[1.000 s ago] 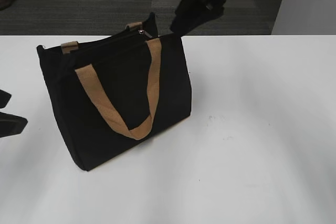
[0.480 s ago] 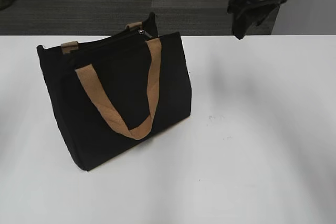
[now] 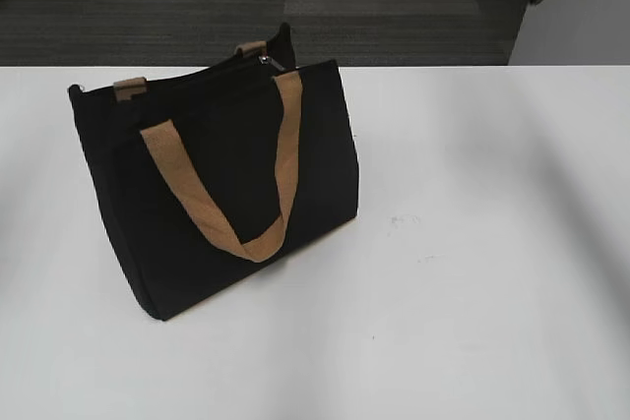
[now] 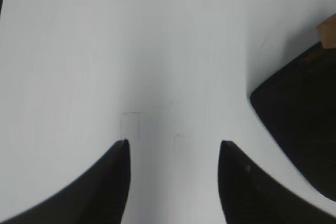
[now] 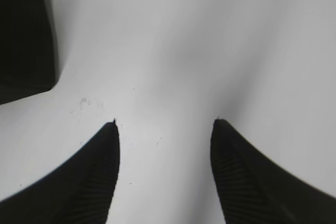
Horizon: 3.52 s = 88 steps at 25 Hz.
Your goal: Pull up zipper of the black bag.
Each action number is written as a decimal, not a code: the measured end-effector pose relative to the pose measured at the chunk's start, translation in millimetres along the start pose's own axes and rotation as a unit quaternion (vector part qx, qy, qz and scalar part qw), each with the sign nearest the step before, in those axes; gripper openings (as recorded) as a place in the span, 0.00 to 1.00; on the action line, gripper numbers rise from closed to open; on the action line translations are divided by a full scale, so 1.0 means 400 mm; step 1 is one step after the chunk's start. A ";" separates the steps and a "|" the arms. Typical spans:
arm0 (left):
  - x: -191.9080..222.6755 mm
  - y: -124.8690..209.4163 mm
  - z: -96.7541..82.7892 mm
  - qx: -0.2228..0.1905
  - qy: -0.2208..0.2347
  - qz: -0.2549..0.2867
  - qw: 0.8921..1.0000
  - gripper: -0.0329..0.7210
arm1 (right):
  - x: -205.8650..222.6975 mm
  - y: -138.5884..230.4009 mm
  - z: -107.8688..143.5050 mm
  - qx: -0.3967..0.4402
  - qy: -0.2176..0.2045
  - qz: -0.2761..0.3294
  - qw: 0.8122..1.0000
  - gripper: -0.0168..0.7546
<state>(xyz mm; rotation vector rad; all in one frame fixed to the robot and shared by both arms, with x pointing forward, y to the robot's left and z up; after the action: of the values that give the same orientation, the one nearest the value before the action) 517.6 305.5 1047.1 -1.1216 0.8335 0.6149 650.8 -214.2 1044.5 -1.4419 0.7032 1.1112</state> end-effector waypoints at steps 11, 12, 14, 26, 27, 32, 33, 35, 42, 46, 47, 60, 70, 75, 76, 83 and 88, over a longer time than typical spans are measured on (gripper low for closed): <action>-0.006 0.050 -0.025 -0.005 0.029 0.060 0.998 0.58 | -0.182 0.026 -0.169 0.107 0.045 -0.075 0.990 0.58; -0.007 0.059 -0.028 -0.004 0.033 0.070 0.997 0.58 | -0.187 0.040 -0.172 0.110 0.046 -0.073 0.990 0.58; -0.008 0.081 -0.036 -0.001 0.038 0.084 0.996 0.58 | -0.201 0.076 -0.166 0.113 0.047 -0.069 0.990 0.58; -0.099 0.254 -0.130 -0.020 0.054 0.017 0.998 0.58 | -0.200 0.388 -0.060 0.135 0.009 -0.047 0.990 0.58; -0.107 0.267 -0.137 -0.022 0.054 0.007 0.998 0.58 | -0.192 0.414 -0.055 0.136 0.009 -0.045 0.990 0.58; -0.120 0.331 -0.175 -0.029 0.064 -0.020 0.997 0.58 | -0.153 0.538 -0.032 0.132 0.007 -0.022 0.991 0.58; -0.123 0.341 -0.178 -0.028 0.061 -0.027 0.997 0.58 | -0.143 0.561 -0.029 0.132 0.007 -0.017 0.991 0.58; -0.127 0.357 -0.184 -0.028 0.056 -0.045 0.997 0.58 | -0.135 0.597 -0.022 0.132 0.008 -0.021 0.991 0.58; -0.131 0.389 -0.202 -0.031 0.050 -0.087 0.994 0.58 | -0.139 0.689 0.001 0.126 0.012 -0.057 0.990 0.58; -0.160 0.393 -0.203 -0.029 0.037 -0.127 0.991 0.58 | -0.144 0.718 0.010 0.123 0.013 -0.077 0.989 0.58; -0.170 0.395 -0.204 -0.029 0.033 -0.141 0.989 0.58 | -0.140 0.726 0.013 0.124 0.011 -0.078 0.989 0.58; -0.264 0.431 -0.216 -0.020 -0.009 -0.275 0.961 0.57 | -0.173 0.778 0.038 0.108 0.011 -0.154 0.982 0.58; -0.265 0.431 -0.217 -0.020 -0.009 -0.276 0.961 0.56 | -0.237 0.818 0.061 0.079 0.022 -0.262 0.962 0.58; -0.265 0.431 -0.217 -0.020 -0.009 -0.276 0.961 0.55 | -0.271 0.841 0.074 0.064 0.029 -0.324 0.943 0.58; -0.265 0.431 -0.217 -0.020 -0.009 -0.276 0.961 0.55 | -0.271 0.842 0.074 0.063 0.029 -0.326 0.943 0.58; -0.265 0.431 -0.217 -0.020 -0.009 -0.276 0.961 0.55 | -0.271 0.842 0.074 0.072 0.026 -0.325 0.943 0.58; -0.265 0.431 -0.217 -0.020 -0.009 -0.276 0.961 0.55 | -0.271 0.842 0.074 0.073 0.025 -0.325 0.942 0.58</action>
<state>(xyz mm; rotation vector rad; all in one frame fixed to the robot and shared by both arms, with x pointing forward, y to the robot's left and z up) 300.2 278.4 1027.2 -1.3139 0.4581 0.1745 301.6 -268.4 1009.0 -1.4260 0.2895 0.4973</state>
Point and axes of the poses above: a point on each arm's last joint axis where the gripper is mounted, x pointing out along that axis toward the gripper, z along the wrist's bending axis when the last joint is at zero, y = z × x, the point moved 8 cm from there along x, pointing out along that axis toward the gripper, and after that the axes turned 10 degrees about x, right-handed, at the moved point
